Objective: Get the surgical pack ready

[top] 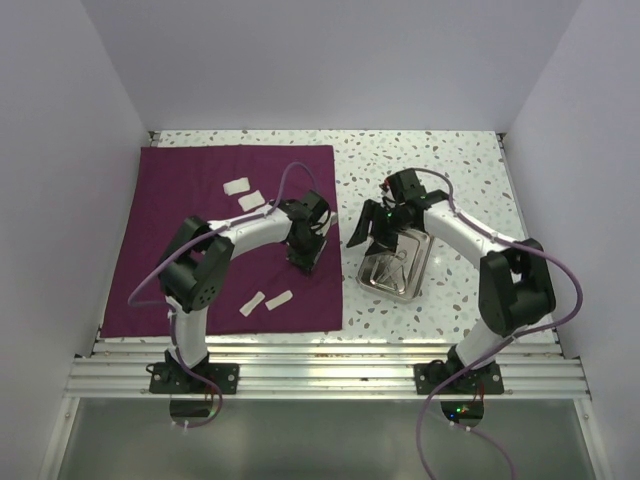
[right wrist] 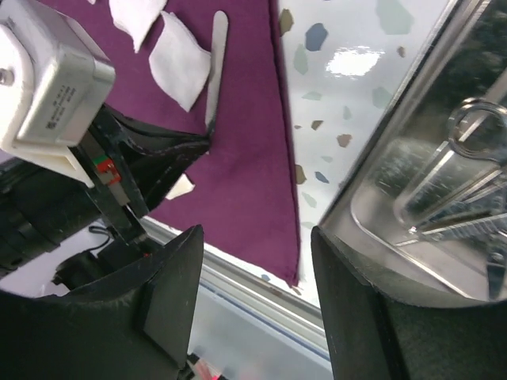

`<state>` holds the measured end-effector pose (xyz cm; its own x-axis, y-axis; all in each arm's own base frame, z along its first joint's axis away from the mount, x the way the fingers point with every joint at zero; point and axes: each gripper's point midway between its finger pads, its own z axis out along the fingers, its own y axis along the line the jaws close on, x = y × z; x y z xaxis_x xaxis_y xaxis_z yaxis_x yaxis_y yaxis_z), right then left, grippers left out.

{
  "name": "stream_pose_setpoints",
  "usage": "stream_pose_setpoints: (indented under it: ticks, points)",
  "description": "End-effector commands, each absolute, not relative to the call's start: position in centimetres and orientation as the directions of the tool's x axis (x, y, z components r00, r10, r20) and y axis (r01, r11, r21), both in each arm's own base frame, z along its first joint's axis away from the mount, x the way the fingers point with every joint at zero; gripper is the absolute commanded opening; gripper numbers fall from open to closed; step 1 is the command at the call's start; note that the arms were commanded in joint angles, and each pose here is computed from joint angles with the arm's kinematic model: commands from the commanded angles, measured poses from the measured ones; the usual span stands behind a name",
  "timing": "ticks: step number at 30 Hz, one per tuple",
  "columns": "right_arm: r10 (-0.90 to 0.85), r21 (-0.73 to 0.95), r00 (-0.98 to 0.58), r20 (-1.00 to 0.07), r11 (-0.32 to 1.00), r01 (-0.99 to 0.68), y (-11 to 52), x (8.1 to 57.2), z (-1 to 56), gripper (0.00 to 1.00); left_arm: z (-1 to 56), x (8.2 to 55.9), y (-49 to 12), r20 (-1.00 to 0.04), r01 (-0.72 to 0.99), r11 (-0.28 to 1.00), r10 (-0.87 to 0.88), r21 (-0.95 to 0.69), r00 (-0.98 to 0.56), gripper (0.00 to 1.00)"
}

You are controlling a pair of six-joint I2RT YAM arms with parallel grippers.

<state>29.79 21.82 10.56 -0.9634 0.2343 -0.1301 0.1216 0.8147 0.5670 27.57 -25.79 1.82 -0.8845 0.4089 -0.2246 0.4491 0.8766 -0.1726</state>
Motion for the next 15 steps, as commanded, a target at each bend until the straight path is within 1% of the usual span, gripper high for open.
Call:
stream_pose_setpoints:
  ticks: [1,3,6,15]
  points:
    - [0.254,0.652,-0.958,-0.133,0.751,0.109,24.4,31.5,12.3,0.61,3.9,27.3,-26.9,-0.245,0.448,0.864,0.394,-0.230,-0.886,0.00]
    - [0.250,0.668,-0.961,-0.115,0.736,0.112,25.1,31.4,12.0,0.61,4.2,27.2,-27.1,-0.250,0.446,0.861,0.389,-0.243,-0.887,0.00]
    - [0.278,0.688,-0.959,-0.060,0.708,0.162,26.0,31.2,11.0,0.62,4.3,27.1,-27.2,-0.252,0.439,0.860,0.378,-0.259,-0.891,0.00]
    - [0.268,0.674,-0.963,-0.026,0.716,0.181,27.0,30.8,9.4,0.62,5.0,27.5,-27.0,-0.261,0.413,0.864,0.344,-0.289,-0.902,0.00]
